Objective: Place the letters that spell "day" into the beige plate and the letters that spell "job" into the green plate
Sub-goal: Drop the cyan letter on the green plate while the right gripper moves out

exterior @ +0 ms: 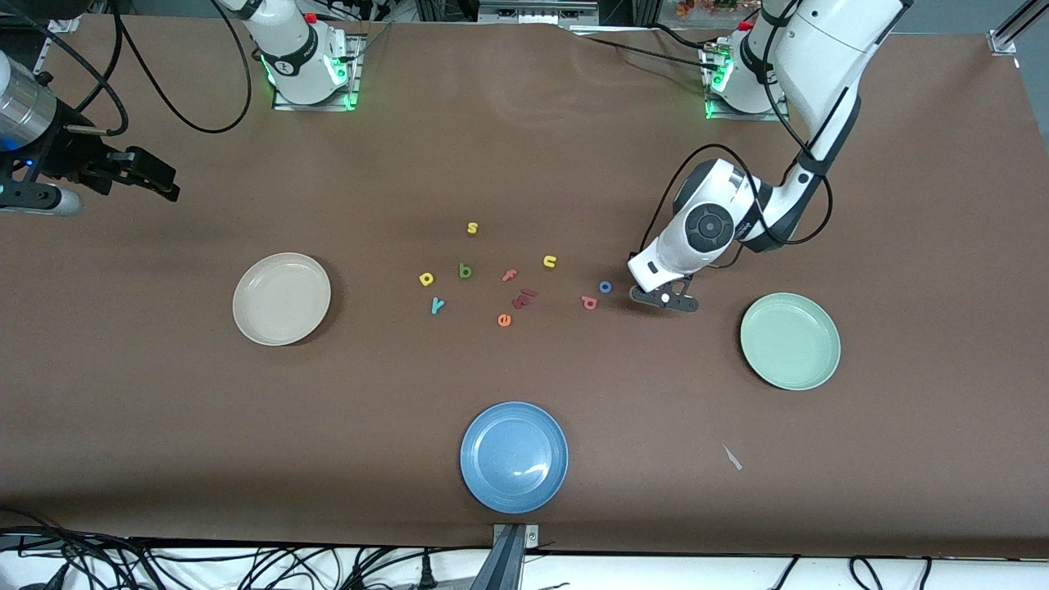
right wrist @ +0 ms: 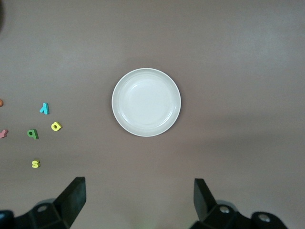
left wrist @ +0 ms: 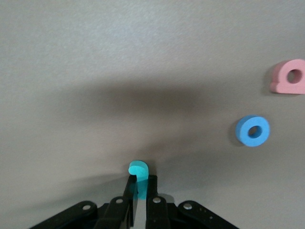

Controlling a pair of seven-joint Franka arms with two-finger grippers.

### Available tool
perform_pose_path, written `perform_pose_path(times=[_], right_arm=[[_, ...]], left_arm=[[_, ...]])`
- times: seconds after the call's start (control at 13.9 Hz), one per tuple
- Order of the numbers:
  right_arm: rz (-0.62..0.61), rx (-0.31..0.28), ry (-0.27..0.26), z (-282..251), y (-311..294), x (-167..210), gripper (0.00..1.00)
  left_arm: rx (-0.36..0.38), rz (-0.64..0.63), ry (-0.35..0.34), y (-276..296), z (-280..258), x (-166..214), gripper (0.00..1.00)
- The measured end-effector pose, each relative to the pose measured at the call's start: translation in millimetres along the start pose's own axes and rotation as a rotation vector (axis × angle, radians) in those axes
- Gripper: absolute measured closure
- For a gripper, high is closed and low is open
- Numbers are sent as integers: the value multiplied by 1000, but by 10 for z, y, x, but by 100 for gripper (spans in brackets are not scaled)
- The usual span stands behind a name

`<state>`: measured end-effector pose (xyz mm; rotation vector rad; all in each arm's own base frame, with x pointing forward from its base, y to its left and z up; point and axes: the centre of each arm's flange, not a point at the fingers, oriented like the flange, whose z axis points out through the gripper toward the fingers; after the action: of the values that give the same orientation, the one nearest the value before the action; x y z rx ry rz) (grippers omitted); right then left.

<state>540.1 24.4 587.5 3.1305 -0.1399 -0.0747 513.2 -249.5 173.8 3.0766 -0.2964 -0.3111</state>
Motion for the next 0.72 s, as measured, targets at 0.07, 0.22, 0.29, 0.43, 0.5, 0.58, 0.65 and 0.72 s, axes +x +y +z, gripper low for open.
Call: perform_pose_path(times=[0.07,0.22,0.29,0.43,0.5,0.58,0.65,0.72], right_arm=[[0,0,0,1,-2,0,0],[-5,-1,-6,26,-27,5,0],[-15,-3,-18,81,-83,23,0],[-48,-11,-53,278,-283,85,0],[-62,-15,-78,427,-376,136,0],[-75,-15,-103,599,-470,199,0],[-95,-10,-124,788,-617,261,0],[-111,-2,-134,965,-808,312,0]], left_arm=[[14,-14,-34,-70,-94,43,92],[42,-70,-109,-370,-580,196,92],[49,-103,-135,-609,-892,255,92],[36,-146,-153,-1244,-1314,296,92],[21,-157,-157,-1614,-1361,286,92],[4,-170,-164,-1973,-1328,260,92],[-9,-186,-177,-2314,-1231,227,92],[-13,-199,-181,-2613,-1101,209,92]])
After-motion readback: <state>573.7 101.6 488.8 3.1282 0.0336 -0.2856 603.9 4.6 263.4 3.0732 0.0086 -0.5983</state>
